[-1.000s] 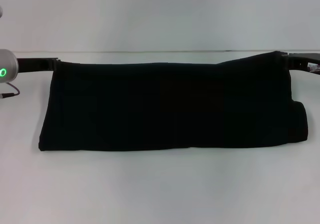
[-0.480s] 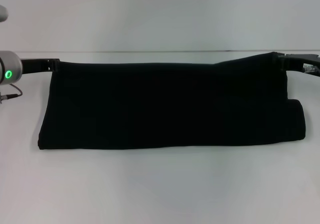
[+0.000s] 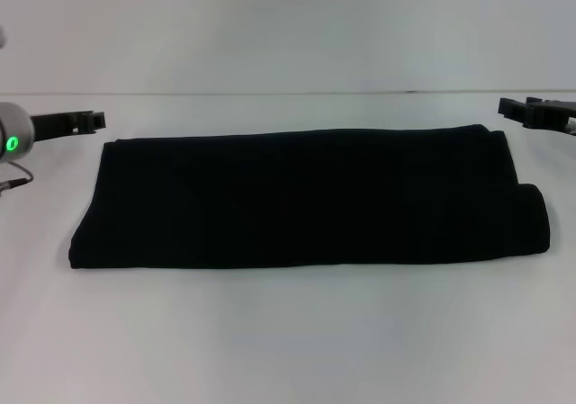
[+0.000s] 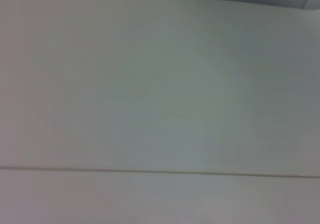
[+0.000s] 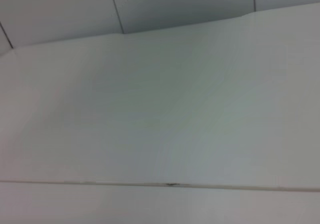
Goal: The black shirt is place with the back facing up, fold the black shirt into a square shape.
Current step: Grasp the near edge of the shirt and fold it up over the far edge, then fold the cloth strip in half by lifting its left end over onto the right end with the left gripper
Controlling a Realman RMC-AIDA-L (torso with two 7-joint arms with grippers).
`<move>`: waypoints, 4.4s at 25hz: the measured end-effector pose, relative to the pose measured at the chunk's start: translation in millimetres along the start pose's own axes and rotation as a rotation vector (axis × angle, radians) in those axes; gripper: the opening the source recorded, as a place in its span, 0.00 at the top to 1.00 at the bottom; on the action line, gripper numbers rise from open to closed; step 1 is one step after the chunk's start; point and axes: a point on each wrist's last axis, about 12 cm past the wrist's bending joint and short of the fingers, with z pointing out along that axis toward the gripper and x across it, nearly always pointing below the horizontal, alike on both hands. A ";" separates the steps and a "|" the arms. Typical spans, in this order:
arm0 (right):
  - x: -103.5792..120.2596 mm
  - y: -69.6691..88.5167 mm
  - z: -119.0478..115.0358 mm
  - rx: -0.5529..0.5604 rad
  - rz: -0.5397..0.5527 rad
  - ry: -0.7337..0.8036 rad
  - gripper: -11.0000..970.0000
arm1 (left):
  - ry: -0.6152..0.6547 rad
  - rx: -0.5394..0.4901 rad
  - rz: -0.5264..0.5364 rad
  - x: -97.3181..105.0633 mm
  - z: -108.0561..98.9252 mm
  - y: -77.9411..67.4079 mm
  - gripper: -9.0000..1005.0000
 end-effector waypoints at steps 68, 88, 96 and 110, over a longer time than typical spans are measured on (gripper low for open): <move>7.9 3.7 -83.8 -0.565 -0.103 0.129 0.12 | 0.502 0.302 -0.995 79.6 -76.4 33.6 0.09; 8.9 0.8 -85.3 -0.551 -0.087 0.113 0.13 | 0.441 0.244 -1.013 78.5 -67.8 38.8 0.09; 10.1 -1.9 -87.3 -0.542 -0.075 0.102 0.12 | 0.426 0.251 -0.949 70.2 -65.9 38.3 0.10; 10.5 -2.7 -87.8 -0.540 -0.074 0.102 0.13 | 0.427 0.270 -0.833 71.3 -66.6 37.4 0.15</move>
